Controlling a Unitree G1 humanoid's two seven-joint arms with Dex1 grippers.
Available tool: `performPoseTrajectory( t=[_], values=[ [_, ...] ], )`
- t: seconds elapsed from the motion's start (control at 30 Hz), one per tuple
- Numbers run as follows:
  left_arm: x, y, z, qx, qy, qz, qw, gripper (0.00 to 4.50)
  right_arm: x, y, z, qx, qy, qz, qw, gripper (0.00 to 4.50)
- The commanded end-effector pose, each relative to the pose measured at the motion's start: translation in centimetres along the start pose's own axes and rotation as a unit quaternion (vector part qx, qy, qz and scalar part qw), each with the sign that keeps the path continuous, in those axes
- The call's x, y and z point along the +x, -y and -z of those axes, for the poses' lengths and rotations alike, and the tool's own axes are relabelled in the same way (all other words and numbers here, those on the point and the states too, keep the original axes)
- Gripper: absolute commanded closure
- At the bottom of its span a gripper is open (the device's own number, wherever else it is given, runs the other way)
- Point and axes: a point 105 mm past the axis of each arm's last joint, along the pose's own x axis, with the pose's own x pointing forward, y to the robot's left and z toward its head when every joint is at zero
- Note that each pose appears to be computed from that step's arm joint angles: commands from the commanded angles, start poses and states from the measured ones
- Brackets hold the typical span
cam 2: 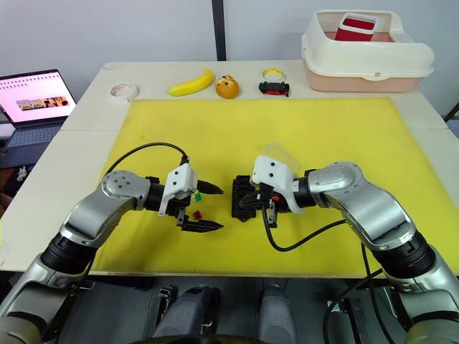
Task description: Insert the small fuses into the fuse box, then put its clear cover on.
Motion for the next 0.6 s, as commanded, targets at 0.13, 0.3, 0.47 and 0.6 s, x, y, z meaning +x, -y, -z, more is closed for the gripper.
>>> performPoseTrajectory(
  t=[0.13, 0.3, 0.47, 0.6],
  values=[
    [0.0, 0.0, -0.4, 0.011, 0.004, 0.001, 1.0, 0.0, 0.1, -0.3, -0.4, -0.005, 0.009, -0.007, 1.0, 4.43],
    [0.1, 0.0, -0.5, 0.011, 0.005, 0.001, 1.0, 0.0, 0.3, -0.3, 0.1, 0.007, 0.004, -0.01, 1.0, 4.43],
    [0.1, 0.1, -0.5, 0.011, 0.006, 0.001, 1.0, 0.0, 0.4, -0.6, 0.4, 0.017, 0.001, -0.017, 1.0, 4.43],
    [0.1, 0.0, -0.5, 0.011, 0.006, 0.0, 1.0, 0.0, 0.6, -0.8, 0.5, 0.02, -0.001, -0.018, 1.0, 4.43]
  ],
)
